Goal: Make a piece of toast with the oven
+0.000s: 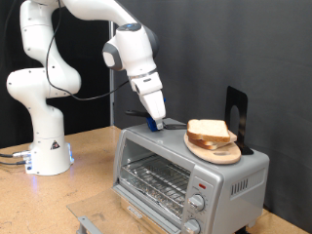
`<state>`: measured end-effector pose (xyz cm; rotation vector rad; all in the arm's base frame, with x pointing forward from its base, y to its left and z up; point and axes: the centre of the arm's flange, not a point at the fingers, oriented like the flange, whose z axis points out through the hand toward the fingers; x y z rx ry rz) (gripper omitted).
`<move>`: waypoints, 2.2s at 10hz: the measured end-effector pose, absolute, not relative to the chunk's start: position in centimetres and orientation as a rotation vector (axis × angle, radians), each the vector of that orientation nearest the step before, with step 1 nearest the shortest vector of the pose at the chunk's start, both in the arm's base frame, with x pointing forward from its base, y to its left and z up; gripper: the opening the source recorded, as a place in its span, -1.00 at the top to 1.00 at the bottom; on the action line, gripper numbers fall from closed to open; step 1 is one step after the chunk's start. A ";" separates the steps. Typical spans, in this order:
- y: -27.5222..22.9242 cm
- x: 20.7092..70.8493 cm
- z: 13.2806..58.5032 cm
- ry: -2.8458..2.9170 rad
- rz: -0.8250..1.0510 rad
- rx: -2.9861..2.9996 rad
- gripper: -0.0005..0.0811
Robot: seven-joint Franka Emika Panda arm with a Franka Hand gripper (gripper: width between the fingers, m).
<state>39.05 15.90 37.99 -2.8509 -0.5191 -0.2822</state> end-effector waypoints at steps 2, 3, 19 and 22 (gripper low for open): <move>16.0 38.9 38.1 -0.529 -0.288 -2.855 -0.99; 16.0 38.8 38.1 -0.534 -0.286 -2.860 -0.99; 15.7 37.8 37.8 -0.486 -0.274 -2.890 -0.10; 15.7 37.8 38.0 -0.458 -0.277 -2.887 -0.10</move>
